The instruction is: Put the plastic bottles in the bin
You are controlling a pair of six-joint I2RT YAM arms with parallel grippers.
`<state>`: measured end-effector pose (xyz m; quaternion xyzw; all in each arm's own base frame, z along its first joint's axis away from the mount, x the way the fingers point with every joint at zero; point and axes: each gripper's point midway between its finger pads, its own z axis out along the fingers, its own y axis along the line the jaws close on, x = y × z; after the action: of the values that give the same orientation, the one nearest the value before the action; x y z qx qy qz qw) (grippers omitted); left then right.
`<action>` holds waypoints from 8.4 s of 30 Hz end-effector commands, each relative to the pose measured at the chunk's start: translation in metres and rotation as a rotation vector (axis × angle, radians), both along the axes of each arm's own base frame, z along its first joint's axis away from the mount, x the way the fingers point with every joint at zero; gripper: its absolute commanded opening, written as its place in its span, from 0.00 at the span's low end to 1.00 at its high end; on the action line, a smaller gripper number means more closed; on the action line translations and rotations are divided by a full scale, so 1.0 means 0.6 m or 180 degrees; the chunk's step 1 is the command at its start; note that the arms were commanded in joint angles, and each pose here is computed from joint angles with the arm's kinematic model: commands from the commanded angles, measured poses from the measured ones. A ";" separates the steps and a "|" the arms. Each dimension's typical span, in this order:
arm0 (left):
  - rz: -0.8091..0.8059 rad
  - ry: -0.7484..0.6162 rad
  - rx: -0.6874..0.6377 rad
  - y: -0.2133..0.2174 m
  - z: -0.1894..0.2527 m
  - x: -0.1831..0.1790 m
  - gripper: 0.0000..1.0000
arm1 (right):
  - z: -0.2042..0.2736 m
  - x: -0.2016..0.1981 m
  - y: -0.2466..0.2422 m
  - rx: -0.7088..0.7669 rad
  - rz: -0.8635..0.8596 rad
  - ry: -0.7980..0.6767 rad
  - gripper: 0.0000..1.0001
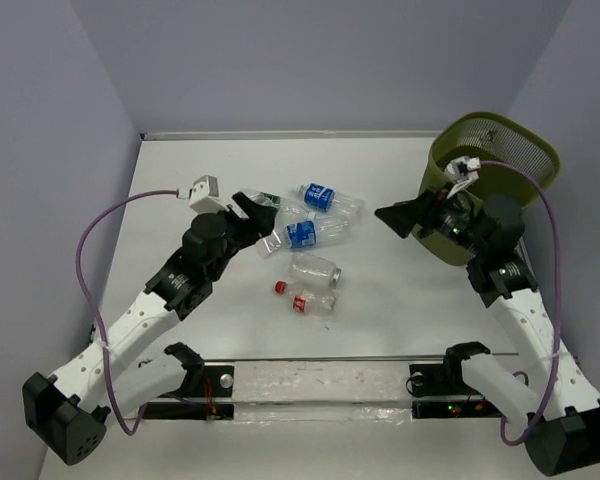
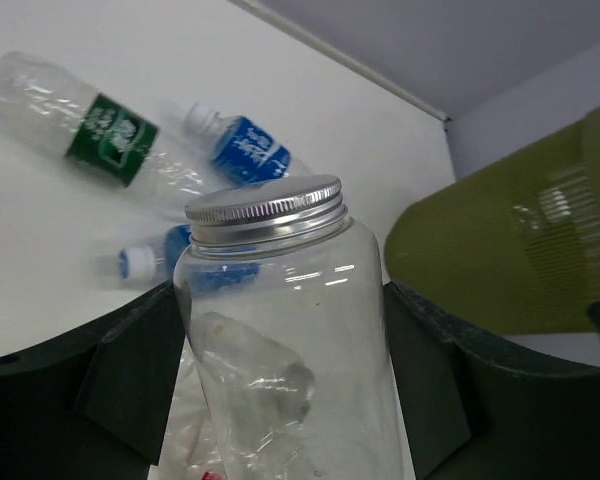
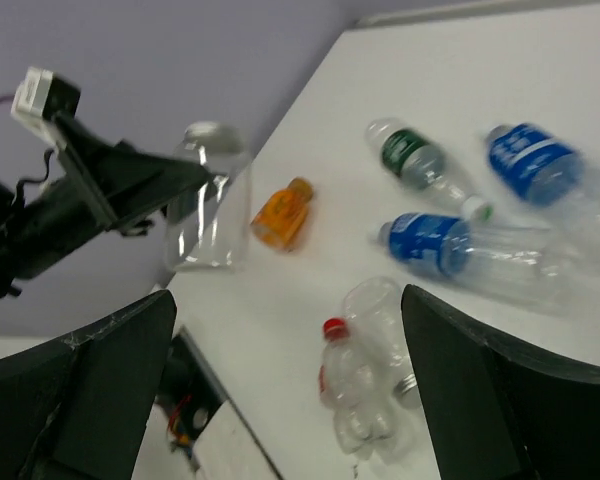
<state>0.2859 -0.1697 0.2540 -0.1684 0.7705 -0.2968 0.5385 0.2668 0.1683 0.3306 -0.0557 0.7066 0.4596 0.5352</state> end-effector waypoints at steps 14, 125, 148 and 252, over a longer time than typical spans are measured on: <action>-0.0982 -0.0884 -0.0631 -0.207 0.157 -0.022 0.62 | -0.060 -0.029 0.198 -0.0096 0.0881 0.0085 1.00; 0.0310 0.1855 0.1235 0.201 -0.281 0.065 0.64 | -0.429 -0.128 0.249 -0.2981 0.1393 0.0714 0.86; -0.0102 0.0370 0.0741 0.135 -0.032 0.053 0.62 | -0.282 -0.187 0.333 -0.2191 0.1420 0.0443 0.28; 0.0075 -0.0272 0.0589 -0.007 0.050 0.014 0.99 | -0.120 0.016 0.172 -0.1048 0.0297 0.0277 1.00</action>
<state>0.3038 -0.1961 0.2680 -0.0966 0.7768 -0.2355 0.5760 0.2509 0.2627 0.2818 -0.1464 0.7787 0.4291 0.4337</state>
